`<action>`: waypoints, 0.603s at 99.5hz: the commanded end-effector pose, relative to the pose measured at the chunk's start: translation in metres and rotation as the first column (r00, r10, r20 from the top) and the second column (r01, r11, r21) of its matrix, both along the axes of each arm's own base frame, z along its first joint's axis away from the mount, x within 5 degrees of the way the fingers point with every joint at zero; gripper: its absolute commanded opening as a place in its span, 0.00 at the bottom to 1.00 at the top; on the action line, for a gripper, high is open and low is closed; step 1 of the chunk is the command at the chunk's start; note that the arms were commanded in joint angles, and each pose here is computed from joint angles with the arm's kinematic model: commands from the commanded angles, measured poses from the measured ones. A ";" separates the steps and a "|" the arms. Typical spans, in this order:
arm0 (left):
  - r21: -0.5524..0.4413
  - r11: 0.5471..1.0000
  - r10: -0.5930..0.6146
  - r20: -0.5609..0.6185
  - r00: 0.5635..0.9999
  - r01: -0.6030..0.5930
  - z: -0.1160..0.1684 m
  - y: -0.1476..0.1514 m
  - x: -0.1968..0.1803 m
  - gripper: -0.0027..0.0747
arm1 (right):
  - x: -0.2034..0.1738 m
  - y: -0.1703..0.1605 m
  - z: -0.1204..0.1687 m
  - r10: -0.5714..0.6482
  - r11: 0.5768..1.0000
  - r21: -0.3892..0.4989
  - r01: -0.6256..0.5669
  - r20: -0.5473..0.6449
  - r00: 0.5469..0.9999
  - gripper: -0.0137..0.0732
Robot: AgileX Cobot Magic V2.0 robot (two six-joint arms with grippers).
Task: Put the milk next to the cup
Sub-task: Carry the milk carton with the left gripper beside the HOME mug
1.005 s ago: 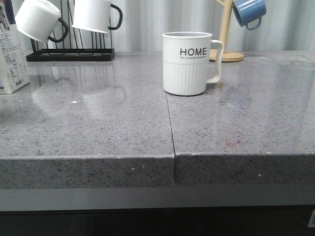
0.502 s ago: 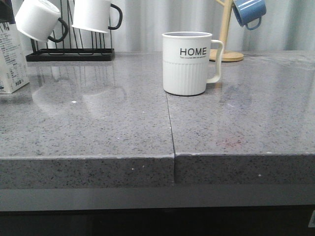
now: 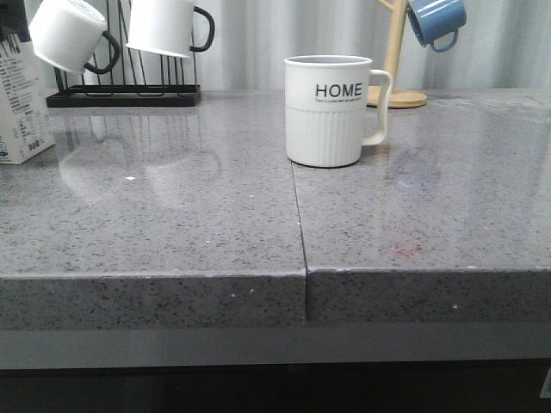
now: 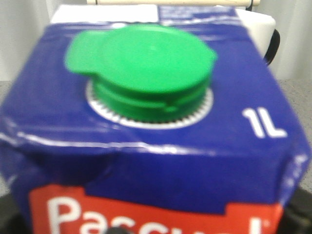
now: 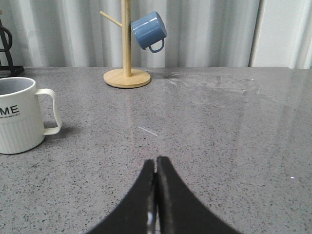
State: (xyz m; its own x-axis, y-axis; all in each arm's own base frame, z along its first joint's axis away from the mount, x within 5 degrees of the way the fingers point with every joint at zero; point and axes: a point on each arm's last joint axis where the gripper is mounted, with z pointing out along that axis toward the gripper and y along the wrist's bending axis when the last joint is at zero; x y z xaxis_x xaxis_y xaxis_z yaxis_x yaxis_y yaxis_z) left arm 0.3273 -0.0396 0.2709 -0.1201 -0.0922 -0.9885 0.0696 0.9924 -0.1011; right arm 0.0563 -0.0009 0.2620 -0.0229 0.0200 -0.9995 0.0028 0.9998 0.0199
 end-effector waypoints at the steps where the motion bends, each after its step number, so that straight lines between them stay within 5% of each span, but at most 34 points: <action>1: -0.007 1.000 0.001 0.153 0.988 0.000 0.029 0.000 -0.001 0.41 | -0.001 0.000 0.015 0.002 1.000 -0.008 -0.001 0.097 0.995 0.02; 16: -0.006 1.000 0.000 0.155 0.988 0.001 0.029 0.000 -0.001 0.19 | -0.001 0.000 0.015 0.002 1.000 -0.008 -0.001 0.097 0.995 0.02; 60: -0.037 0.999 -0.021 0.295 0.955 0.034 0.079 -0.015 -0.029 0.19 | -0.001 0.000 0.015 0.002 1.000 -0.008 -0.001 0.097 0.995 0.02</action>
